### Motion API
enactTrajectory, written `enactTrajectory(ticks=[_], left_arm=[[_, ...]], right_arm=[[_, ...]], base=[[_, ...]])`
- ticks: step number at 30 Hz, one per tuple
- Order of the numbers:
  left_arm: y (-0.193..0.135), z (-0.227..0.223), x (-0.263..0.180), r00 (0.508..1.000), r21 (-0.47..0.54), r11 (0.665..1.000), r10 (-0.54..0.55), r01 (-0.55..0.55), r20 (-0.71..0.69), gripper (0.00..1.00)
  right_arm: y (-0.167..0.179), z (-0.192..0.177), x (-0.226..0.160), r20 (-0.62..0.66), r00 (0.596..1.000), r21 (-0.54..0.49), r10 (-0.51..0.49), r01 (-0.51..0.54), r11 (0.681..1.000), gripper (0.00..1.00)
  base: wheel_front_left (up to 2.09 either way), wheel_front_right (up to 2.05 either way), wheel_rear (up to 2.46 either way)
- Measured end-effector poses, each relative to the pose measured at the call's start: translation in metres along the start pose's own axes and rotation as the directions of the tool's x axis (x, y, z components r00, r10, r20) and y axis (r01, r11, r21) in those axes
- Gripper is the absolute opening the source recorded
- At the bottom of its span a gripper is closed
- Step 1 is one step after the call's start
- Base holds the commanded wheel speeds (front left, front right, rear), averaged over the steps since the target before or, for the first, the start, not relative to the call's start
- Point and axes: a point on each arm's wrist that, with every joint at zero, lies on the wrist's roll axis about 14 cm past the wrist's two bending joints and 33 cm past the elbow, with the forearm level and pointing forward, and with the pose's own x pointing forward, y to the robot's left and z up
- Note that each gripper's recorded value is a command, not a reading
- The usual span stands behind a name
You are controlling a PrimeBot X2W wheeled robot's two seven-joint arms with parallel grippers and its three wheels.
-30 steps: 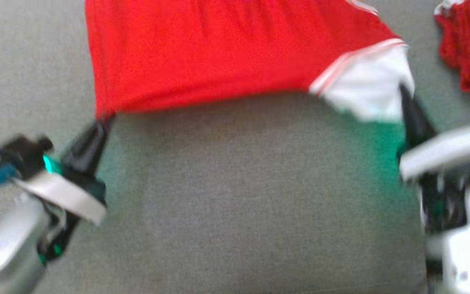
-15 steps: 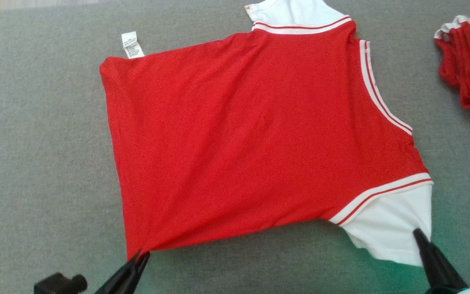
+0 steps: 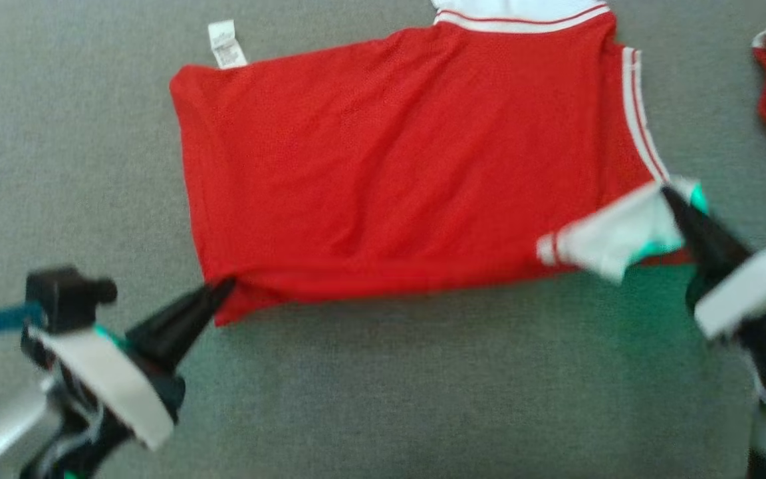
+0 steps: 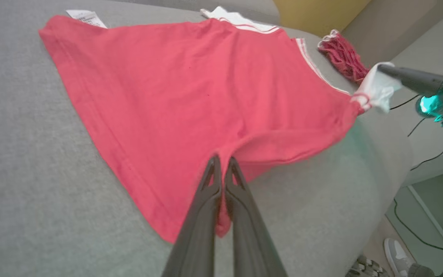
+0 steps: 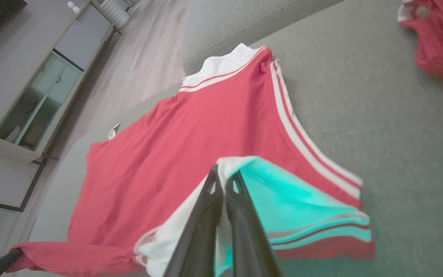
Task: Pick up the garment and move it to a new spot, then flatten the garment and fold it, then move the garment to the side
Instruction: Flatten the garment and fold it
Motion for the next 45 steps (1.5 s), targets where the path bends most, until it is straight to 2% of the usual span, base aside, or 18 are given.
enactTrajectory(ticks=[5, 6, 7, 8, 12, 16, 20, 23, 32, 41, 45], left_arm=[[0.03, 0.006, 0.022, 0.998, -0.048, 0.998, 0.032, -0.034, -0.046, 0.0], [0.037, 0.007, 0.026, 0.998, -0.052, 0.997, 0.048, -0.05, -0.049, 0.0], [0.044, 0.007, 0.03, 0.997, -0.06, 0.996, 0.061, -0.064, -0.051, 0.36], [0.048, 0.007, 0.033, 0.996, -0.068, 0.995, 0.071, -0.075, -0.054, 1.0], [0.058, -0.001, 0.037, 0.993, -0.095, 0.99, 0.098, -0.104, -0.064, 1.0], [0.052, -0.001, 0.029, 0.995, -0.152, 0.984, 0.097, -0.096, -0.002, 1.0], [0.044, -0.008, 0.019, 0.989, -0.222, 0.968, 0.13, -0.113, 0.064, 1.0], [0.034, -0.018, 0.018, 0.989, -0.267, 0.958, 0.13, -0.108, 0.067, 1.0], [0.032, -0.041, 0.028, 0.991, -0.324, 0.938, 0.134, -0.122, 0.015, 1.0], [0.031, -0.042, 0.037, 0.994, -0.331, 0.938, 0.112, -0.1, 0.015, 1.0], [0.031, -0.039, 0.045, 0.996, -0.324, 0.943, 0.089, -0.082, 0.008, 1.0]], right_arm=[[0.005, 0.027, 0.048, -0.035, 0.999, -0.066, 0.005, -0.007, 0.998, 0.0], [0.006, 0.028, 0.057, -0.051, 0.999, -0.078, 0.003, -0.007, 0.997, 0.06], [0.006, 0.029, 0.064, -0.065, 0.998, -0.095, -0.004, -0.002, 0.995, 1.0], [0.004, 0.028, 0.071, -0.074, 0.997, -0.112, -0.018, 0.009, 0.994, 1.0], [0.004, 0.027, 0.081, -0.069, 0.997, -0.152, -0.036, 0.025, 0.988, 1.0], [-0.001, 0.033, 0.065, -0.021, 0.996, -0.213, -0.083, 0.077, 0.974, 1.0], [-0.033, 0.013, 0.041, -0.046, 0.978, -0.236, -0.204, 0.188, 0.953, 1.0], [-0.052, 0.001, 0.034, -0.071, 0.954, -0.301, -0.293, 0.259, 0.918, 1.0], [-0.073, -0.019, 0.046, -0.141, 0.914, -0.38, -0.381, 0.306, 0.873, 1.0], [-0.082, -0.025, 0.044, -0.19, 0.89, -0.405, -0.414, 0.313, 0.859, 1.0], [-0.08, -0.031, 0.045, -0.221, 0.887, -0.399, -0.406, 0.297, 0.867, 1.0]], base=[[0.0, 0.0, 0.0], [0.0, 0.0, 0.0], [0.0, 0.0, 0.0], [0.0, 0.0, 0.0], [0.0, 0.0, 0.0], [0.0, 0.0, 0.0], [0.0, 0.0, 0.0], [0.0, 0.0, 0.0], [0.0, 0.0, 0.0], [0.0, 0.0, 0.0], [0.0, 0.0, 0.0]])
